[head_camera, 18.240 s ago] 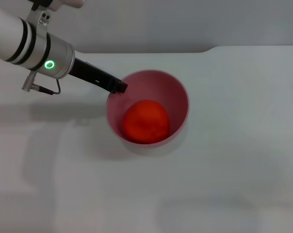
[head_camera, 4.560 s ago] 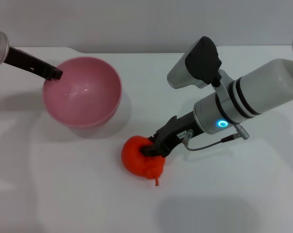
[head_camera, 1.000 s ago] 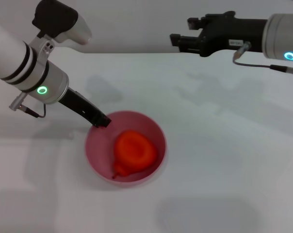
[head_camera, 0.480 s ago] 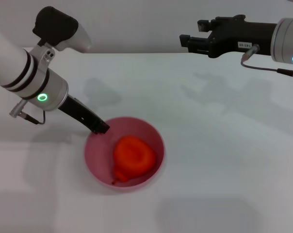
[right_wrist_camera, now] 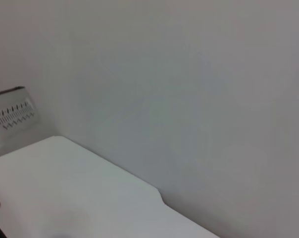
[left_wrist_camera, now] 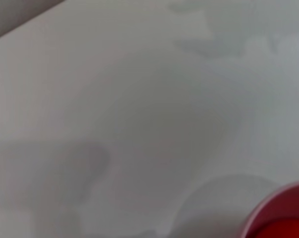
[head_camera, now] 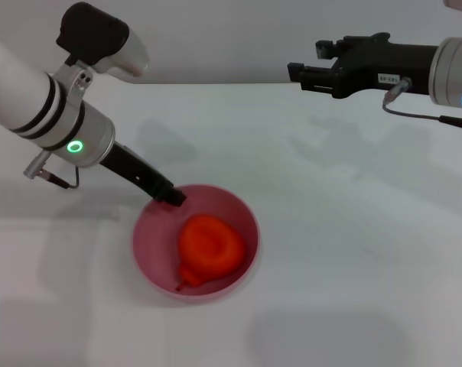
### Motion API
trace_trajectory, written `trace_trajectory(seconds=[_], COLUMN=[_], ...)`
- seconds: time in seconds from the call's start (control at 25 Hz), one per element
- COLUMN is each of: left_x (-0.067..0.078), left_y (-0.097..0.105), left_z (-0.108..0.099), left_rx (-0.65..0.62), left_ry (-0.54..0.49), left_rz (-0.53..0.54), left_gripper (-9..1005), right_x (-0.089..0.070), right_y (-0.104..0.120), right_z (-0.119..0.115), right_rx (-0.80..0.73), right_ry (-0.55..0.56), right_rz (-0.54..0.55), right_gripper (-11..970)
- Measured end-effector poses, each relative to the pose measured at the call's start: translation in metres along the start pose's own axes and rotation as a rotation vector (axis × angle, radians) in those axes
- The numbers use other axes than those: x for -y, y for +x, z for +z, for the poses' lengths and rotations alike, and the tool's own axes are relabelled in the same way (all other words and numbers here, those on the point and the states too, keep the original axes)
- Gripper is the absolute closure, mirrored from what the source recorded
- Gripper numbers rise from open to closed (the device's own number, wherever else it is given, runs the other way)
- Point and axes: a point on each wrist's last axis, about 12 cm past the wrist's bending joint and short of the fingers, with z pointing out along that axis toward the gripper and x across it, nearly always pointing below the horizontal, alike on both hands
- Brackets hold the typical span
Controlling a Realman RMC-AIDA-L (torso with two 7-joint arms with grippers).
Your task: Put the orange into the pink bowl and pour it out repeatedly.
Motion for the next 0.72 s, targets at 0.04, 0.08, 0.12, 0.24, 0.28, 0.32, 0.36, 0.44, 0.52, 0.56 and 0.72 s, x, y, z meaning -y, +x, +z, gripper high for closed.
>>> trace_trajectory(seconds=[0.04,0.08,0.12,0.24,0.28,0.32,0.36,0.44,0.52,0.56,0.72], left_x=[0.000,0.001,0.002,0.008,0.010,0.011,0.012,0.012,0.011,0.009,0.000], left_y=[-0.001,-0.004,-0.006,-0.016,-0.020,-0.024,-0.026,-0.030,-0.032,-0.032,-0.023], left_z=[-0.001,-0.002,-0.004,-0.014,-0.020,-0.026,-0.031,-0.045,-0.050,-0.057,-0.062], left_rx=[0.005,0.014,0.023,0.081,0.109,0.146,0.174,0.264,0.311,0.429,0.673], left_ry=[-0.001,-0.001,0.000,0.029,0.041,0.053,0.056,0.060,0.063,0.082,0.089], left_rz=[0.000,0.003,0.007,0.023,0.030,0.037,0.040,0.045,0.048,0.054,0.056], left_gripper=[694,657,621,542,520,499,477,434,391,369,260], right_x=[0.001,0.001,0.002,0.004,0.004,0.005,0.006,0.007,0.009,0.011,0.014], right_y=[0.002,0.002,0.003,0.006,0.006,0.006,0.007,0.009,0.010,0.012,0.016], right_z=[0.000,0.000,0.000,0.000,0.000,0.000,0.000,-0.001,-0.002,-0.002,-0.005], right_rx=[-0.003,-0.003,-0.006,-0.011,-0.011,-0.011,-0.012,-0.013,-0.012,-0.012,0.022], right_ry=[0.003,0.003,0.004,0.011,0.011,0.014,0.017,0.022,0.031,0.038,0.061], right_rz=[0.006,0.006,0.011,0.021,0.021,0.023,0.025,0.031,0.039,0.041,0.040], right_gripper=[352,352,352,352,352,352,352,352,352,352,352])
